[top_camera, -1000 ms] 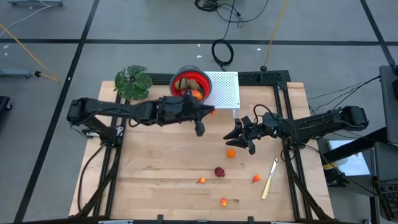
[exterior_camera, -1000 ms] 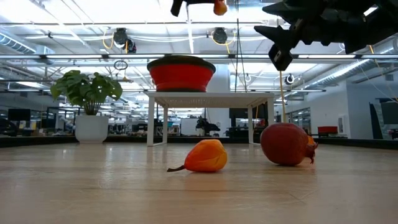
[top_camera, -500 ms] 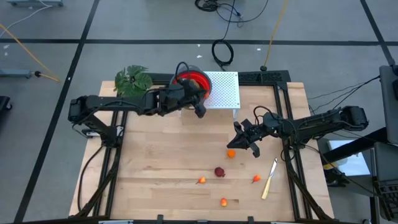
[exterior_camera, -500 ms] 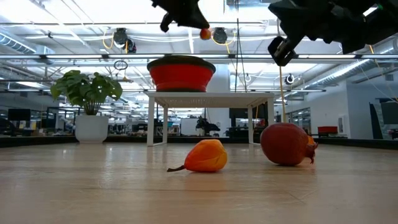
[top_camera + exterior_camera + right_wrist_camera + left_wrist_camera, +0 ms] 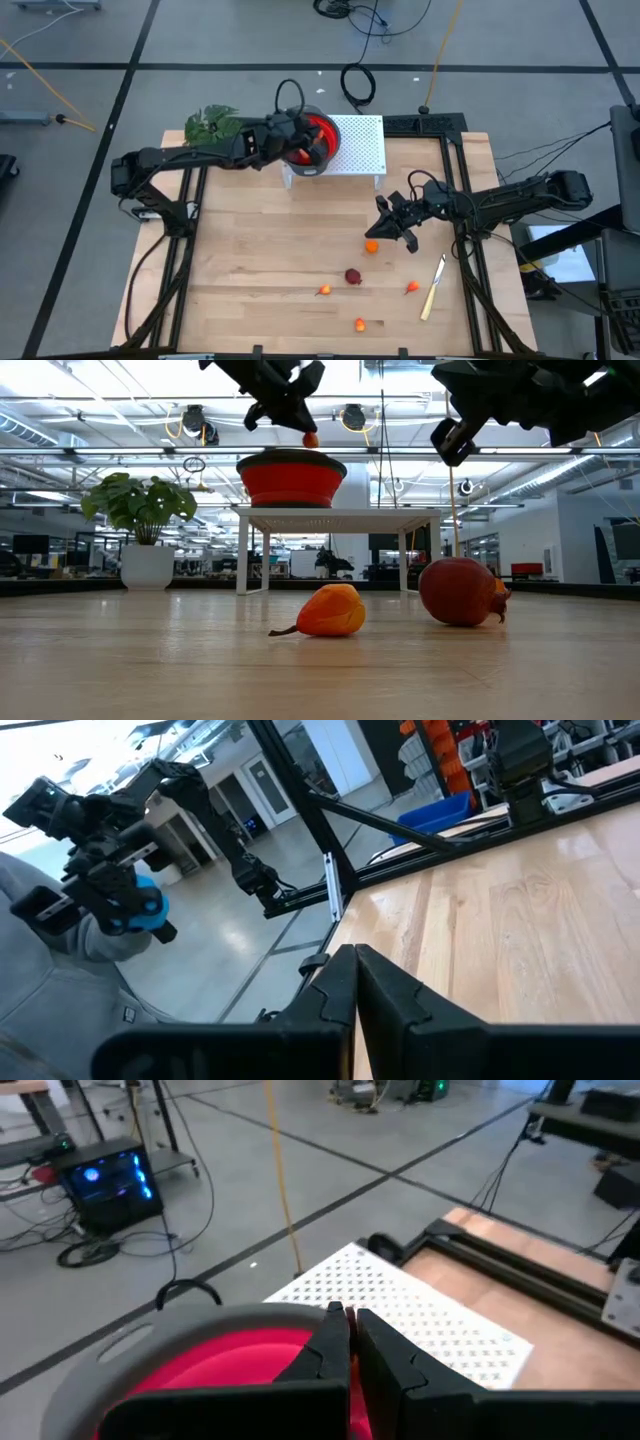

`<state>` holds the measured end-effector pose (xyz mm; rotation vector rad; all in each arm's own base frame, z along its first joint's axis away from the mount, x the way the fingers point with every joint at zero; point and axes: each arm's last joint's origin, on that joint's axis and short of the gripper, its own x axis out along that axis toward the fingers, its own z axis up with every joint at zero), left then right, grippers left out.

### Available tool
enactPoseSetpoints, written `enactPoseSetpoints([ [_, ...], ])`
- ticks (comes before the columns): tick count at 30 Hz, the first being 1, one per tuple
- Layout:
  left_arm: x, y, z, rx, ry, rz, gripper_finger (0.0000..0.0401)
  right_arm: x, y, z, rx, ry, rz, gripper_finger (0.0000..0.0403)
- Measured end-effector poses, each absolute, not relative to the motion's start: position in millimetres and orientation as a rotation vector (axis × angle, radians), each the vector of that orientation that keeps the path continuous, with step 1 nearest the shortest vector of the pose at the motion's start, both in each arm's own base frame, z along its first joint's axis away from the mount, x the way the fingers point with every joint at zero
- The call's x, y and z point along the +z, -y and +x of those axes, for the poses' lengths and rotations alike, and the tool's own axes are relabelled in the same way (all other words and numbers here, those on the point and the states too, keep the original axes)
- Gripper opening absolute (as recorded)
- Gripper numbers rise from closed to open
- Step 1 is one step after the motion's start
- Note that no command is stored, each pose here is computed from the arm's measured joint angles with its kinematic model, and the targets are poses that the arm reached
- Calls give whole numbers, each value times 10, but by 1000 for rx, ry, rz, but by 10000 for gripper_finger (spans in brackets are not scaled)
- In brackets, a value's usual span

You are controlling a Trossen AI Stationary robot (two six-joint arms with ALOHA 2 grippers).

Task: Pick & Place Fruit
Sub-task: Put the top right peach into the red strainer bowl

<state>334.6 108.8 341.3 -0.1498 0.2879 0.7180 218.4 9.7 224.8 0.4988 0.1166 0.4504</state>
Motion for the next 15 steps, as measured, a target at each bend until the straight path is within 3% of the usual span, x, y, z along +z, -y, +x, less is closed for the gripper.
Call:
enactPoseSetpoints([
  [15, 3282, -1130, 3284, 721, -439, -139, 0, 2247, -29, 2186, 420, -109, 503, 1],
])
